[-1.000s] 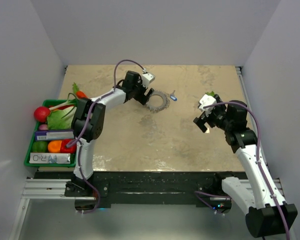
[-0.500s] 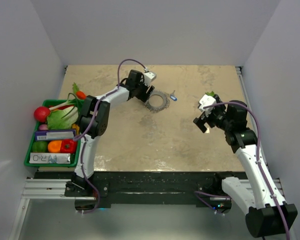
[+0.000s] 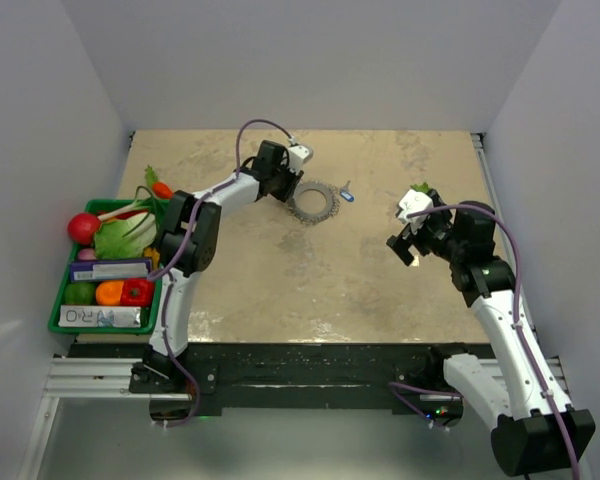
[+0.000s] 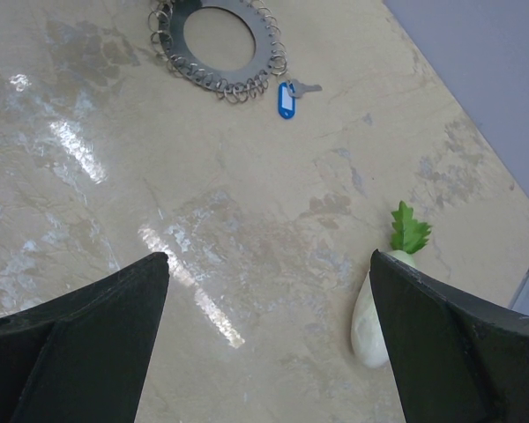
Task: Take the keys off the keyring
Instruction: Pick up the keyring from the center of the board.
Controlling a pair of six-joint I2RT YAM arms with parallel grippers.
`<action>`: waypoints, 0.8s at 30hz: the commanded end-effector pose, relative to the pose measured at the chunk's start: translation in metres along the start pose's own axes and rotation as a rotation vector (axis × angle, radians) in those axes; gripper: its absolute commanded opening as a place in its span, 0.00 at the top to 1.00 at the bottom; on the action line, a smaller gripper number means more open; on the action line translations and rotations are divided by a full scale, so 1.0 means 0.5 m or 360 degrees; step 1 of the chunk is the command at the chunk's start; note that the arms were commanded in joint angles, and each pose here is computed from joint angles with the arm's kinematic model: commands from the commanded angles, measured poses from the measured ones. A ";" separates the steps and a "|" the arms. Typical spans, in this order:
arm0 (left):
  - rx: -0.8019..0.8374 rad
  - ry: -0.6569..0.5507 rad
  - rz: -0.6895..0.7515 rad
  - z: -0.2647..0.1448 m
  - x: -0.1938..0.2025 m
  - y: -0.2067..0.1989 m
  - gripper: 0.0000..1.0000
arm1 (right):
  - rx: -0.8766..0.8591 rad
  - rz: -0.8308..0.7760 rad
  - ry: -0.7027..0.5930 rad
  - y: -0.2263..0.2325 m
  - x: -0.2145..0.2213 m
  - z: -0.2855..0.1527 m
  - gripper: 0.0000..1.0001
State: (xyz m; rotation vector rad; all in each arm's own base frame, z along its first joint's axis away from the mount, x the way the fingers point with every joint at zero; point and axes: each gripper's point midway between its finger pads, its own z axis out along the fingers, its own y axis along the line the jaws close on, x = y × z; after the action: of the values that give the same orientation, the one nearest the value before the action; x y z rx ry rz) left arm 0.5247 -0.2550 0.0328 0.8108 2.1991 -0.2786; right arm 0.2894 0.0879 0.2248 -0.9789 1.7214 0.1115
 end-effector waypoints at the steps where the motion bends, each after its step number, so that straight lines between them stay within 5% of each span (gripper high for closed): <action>1: 0.0043 -0.0026 0.0010 0.006 -0.018 -0.011 0.66 | -0.0013 -0.0010 -0.0047 0.006 -0.010 -0.004 0.01; 24: 0.0068 -0.0023 0.0047 -0.008 -0.018 -0.019 0.97 | -0.0025 -0.0004 -0.0040 0.007 -0.008 -0.003 0.01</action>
State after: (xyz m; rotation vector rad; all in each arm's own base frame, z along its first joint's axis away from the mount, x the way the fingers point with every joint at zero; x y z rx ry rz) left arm 0.5180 -0.2580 0.0263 0.8372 2.2168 -0.3075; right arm 0.2885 0.0882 0.2264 -0.9790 1.7153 0.1116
